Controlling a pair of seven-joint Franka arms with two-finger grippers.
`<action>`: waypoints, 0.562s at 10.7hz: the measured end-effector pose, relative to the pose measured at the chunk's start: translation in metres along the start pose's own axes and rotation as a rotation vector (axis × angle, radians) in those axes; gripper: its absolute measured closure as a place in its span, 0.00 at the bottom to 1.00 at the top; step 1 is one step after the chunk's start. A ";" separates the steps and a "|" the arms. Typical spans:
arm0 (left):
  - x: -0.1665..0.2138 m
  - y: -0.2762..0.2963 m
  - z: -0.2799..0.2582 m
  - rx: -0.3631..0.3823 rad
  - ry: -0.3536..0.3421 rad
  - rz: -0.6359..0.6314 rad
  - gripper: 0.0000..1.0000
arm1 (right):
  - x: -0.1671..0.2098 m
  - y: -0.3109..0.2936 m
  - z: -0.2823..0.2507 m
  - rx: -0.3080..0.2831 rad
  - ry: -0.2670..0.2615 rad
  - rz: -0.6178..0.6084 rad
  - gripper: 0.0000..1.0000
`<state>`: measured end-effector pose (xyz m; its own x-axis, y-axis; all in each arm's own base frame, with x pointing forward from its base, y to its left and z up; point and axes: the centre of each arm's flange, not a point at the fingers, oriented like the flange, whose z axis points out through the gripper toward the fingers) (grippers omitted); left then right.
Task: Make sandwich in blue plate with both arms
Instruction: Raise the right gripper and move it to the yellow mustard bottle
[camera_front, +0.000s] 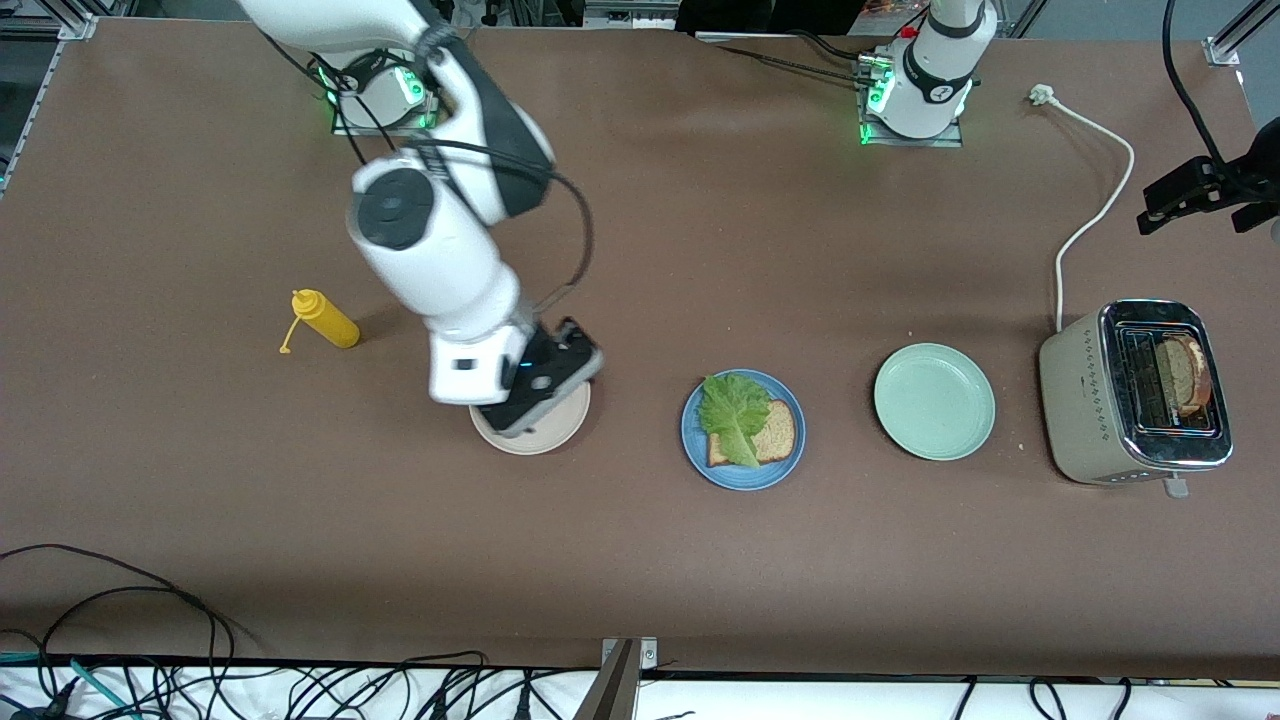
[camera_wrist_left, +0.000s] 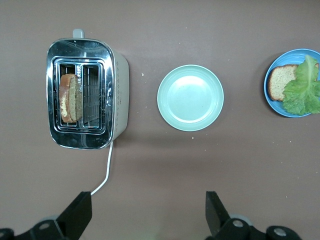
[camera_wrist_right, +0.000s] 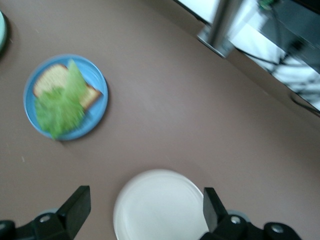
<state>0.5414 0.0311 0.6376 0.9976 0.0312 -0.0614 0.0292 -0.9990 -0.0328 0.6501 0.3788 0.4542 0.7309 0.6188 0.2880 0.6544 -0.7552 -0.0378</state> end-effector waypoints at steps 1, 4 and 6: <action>0.000 0.000 0.000 0.000 0.000 0.000 0.00 | -0.014 0.030 -0.023 0.003 -0.051 0.011 0.00; 0.000 0.000 0.000 0.000 0.001 -0.001 0.00 | -0.058 0.101 -0.073 0.020 -0.156 0.019 0.00; 0.000 -0.001 0.000 0.000 0.001 -0.002 0.00 | -0.093 0.139 -0.081 0.025 -0.188 0.025 0.00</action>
<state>0.5414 0.0323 0.6379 0.9976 0.0334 -0.0607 0.0314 -0.9990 -0.0329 0.6569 0.1988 0.4994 0.7690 0.6308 0.1032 0.6382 -0.7670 -0.0673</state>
